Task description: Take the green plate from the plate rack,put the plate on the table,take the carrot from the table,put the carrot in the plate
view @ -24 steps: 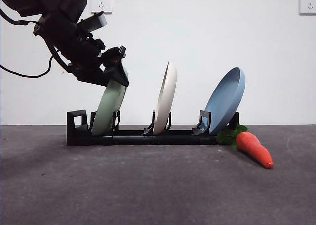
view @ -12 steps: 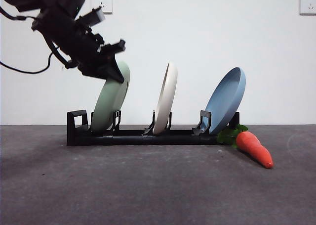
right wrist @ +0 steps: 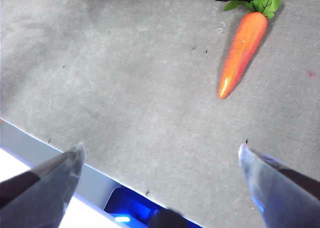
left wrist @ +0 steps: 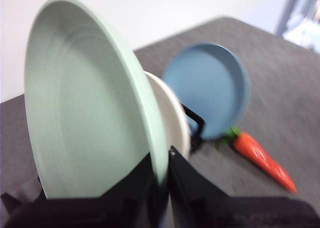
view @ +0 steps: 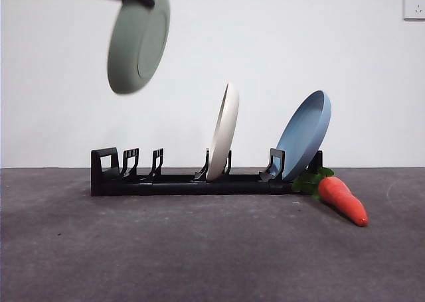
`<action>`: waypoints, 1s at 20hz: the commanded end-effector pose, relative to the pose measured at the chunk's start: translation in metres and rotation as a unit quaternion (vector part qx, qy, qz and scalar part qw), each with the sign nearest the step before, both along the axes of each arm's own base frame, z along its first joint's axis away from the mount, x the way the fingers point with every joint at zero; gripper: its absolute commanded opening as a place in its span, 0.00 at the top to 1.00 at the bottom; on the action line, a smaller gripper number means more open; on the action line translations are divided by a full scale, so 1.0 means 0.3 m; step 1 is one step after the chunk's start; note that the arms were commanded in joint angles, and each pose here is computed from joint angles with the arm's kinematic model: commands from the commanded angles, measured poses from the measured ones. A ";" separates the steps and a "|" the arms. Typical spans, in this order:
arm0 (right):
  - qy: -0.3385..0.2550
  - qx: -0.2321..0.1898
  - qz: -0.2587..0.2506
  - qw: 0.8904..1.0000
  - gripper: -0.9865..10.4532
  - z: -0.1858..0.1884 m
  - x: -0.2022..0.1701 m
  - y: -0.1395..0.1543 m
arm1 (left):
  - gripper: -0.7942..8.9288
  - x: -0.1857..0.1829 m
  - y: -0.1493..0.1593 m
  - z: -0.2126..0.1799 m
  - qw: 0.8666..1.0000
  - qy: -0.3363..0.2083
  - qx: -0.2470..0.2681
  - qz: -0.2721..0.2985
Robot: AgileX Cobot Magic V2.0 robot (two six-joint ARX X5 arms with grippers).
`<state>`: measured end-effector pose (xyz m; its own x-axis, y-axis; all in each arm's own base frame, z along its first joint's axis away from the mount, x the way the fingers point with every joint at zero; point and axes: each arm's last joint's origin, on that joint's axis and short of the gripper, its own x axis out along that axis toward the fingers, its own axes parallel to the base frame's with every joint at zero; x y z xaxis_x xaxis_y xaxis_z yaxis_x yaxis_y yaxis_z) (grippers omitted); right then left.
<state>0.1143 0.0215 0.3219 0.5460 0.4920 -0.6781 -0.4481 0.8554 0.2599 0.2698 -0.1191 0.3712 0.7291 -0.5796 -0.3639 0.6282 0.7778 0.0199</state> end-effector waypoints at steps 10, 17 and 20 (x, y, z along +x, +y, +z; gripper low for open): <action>-0.003 0.002 0.001 1.000 0.39 0.003 0.000 0.001 | 0.92 -0.340 -0.332 -0.165 0.924 -0.026 0.372 -0.084; -0.002 0.003 0.001 1.000 0.39 0.003 0.000 0.001 | 0.92 -0.325 -0.508 -0.510 0.885 0.005 0.448 -0.127; -0.002 0.003 0.002 1.000 0.39 0.003 0.000 0.001 | 0.92 -0.301 -0.554 -0.624 0.870 0.018 0.477 -0.122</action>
<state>0.1143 0.0216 0.3219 0.5449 0.4947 -0.6771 -0.4500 0.8538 0.2617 0.1787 -0.2846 0.1889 0.5967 -0.1515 -0.7880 0.7923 0.2667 0.5487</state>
